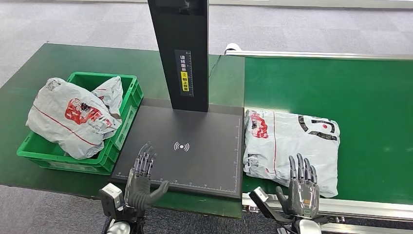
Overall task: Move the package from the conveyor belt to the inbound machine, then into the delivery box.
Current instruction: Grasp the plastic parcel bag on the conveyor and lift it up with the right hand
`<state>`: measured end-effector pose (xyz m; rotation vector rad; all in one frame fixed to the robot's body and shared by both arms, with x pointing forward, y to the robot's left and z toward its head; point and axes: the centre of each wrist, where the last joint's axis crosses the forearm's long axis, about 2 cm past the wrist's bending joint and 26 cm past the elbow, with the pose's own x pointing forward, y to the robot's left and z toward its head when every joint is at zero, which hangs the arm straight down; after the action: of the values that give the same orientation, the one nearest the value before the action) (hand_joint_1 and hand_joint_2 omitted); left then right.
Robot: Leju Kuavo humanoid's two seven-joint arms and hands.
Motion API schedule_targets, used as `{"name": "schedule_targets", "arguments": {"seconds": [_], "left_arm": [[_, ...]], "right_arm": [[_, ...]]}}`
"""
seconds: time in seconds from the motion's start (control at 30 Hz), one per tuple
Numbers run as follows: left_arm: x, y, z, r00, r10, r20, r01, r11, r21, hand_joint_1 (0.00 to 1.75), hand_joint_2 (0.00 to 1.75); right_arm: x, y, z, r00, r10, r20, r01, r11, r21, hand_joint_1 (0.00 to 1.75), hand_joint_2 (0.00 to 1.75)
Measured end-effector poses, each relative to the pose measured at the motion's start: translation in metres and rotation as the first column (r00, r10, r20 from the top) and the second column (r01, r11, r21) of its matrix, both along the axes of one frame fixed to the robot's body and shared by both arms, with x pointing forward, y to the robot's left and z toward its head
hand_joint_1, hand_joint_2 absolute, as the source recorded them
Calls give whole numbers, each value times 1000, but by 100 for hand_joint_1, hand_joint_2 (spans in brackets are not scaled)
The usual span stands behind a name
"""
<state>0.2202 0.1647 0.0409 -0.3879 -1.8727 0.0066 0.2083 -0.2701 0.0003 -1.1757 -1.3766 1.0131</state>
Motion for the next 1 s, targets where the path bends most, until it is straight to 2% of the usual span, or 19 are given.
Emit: {"name": "schedule_targets", "arguments": {"seconds": [0.27,0.43,0.63,0.73,0.8,0.93,1.0], "left_arm": [[2,-2,1,1000,-2,3,2,1000,-5,0,175],[3,-4,1,1000,-4,1,4,1000,-7,0,175],[4,-9,3,1000,-10,2,10,1000,-5,0,175],[5,-14,4,1000,-15,3,15,1000,-3,0,175],[5,-15,4,1000,-20,4,20,1000,-1,0,175],[5,-18,4,1000,-26,1,26,1000,2,0,175],[4,-19,4,1000,-27,0,27,1000,5,0,175]], "right_arm": [[12,-11,-4,1000,14,-11,-13,1000,20,0,175],[20,-20,-12,999,5,-33,-2,993,116,0,175],[19,-14,-28,995,-1,-98,21,977,211,0,175],[17,-12,-32,990,-13,-138,39,981,190,0,175],[18,-10,-31,988,-19,-155,44,986,158,11,175],[21,-9,-29,981,-73,-177,97,987,128,168,175],[21,-9,-29,979,-90,-183,113,986,123,175,175]]}}
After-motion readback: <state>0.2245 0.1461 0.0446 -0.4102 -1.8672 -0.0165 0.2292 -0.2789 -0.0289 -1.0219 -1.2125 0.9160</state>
